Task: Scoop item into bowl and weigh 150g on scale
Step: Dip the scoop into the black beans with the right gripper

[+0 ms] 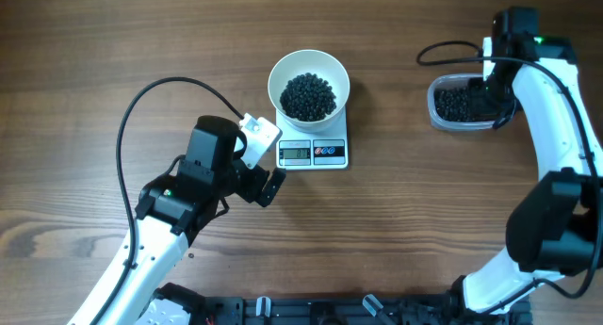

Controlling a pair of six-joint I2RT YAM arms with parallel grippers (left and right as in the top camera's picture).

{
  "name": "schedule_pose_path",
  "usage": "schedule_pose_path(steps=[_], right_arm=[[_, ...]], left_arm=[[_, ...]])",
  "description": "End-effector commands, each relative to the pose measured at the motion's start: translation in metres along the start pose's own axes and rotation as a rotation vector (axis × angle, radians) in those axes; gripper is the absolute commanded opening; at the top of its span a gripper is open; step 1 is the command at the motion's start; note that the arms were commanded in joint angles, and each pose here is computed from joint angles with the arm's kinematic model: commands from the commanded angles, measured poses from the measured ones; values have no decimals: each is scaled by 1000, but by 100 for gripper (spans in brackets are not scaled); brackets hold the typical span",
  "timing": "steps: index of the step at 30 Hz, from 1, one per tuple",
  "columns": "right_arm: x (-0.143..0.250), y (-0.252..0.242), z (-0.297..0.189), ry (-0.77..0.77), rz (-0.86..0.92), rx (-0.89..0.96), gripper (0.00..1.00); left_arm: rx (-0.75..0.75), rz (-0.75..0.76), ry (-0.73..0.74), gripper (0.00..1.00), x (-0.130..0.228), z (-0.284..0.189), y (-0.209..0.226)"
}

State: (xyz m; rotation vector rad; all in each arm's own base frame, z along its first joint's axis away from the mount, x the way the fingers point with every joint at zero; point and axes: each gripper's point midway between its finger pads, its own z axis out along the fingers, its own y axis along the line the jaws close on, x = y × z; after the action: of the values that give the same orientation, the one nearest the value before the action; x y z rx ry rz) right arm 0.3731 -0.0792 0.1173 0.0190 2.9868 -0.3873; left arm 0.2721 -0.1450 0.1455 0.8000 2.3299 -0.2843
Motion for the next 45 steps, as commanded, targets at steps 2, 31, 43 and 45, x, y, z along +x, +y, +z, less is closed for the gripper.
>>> schedule_pose_path(steps=[2,31,43,45], right_arm=[[4,2,14,47,-30,7,5],[13,57,5,60,7,-468,4],[10,33,2,28,173,-616,4],[10,27,2,18,203,-641,4]], left_arm=[[4,4,7,100,2,1,0],[4,4,7,100,2,1,0],[4,4,7,100,2,1,0],[4,4,7,100,2,1,0]])
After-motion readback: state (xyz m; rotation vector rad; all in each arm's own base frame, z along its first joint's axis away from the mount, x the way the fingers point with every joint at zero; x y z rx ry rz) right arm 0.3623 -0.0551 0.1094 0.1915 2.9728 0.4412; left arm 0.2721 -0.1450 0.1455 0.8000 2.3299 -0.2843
